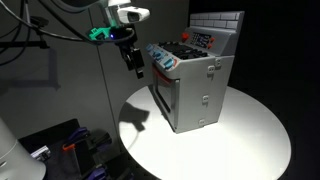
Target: Push the top right button on the toy stove
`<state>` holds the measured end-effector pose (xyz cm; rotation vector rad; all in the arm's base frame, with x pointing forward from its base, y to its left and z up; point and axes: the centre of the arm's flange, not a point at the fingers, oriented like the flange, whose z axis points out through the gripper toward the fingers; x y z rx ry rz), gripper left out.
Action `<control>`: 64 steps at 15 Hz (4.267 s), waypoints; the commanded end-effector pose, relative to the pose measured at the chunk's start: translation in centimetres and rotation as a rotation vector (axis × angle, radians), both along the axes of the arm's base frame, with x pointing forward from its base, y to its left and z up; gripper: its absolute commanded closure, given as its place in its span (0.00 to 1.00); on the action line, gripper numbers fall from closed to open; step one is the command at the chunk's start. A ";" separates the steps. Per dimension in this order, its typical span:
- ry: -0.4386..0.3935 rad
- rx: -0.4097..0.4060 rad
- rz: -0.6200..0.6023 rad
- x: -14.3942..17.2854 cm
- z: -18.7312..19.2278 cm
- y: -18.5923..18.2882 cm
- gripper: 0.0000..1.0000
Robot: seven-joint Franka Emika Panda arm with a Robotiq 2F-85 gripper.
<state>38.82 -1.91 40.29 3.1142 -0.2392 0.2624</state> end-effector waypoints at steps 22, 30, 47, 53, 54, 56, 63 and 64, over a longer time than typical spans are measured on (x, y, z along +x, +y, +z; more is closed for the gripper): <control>-0.283 -0.071 -0.347 14.6 9.7 -3.0 0.00; -0.359 -0.119 -0.444 19.4 10.8 -4.7 0.00; -0.384 -0.185 -0.540 25.4 9.1 -6.3 0.00; -0.379 -0.188 -0.546 26.3 8.7 -6.2 0.00; -0.379 -0.189 -0.546 26.4 8.7 -6.2 0.00; -0.375 -0.191 -0.546 26.6 8.5 -6.2 0.00; -0.365 -0.197 -0.547 27.3 8.1 -6.3 0.00; -0.363 -0.199 -0.548 27.4 8.0 -6.3 0.00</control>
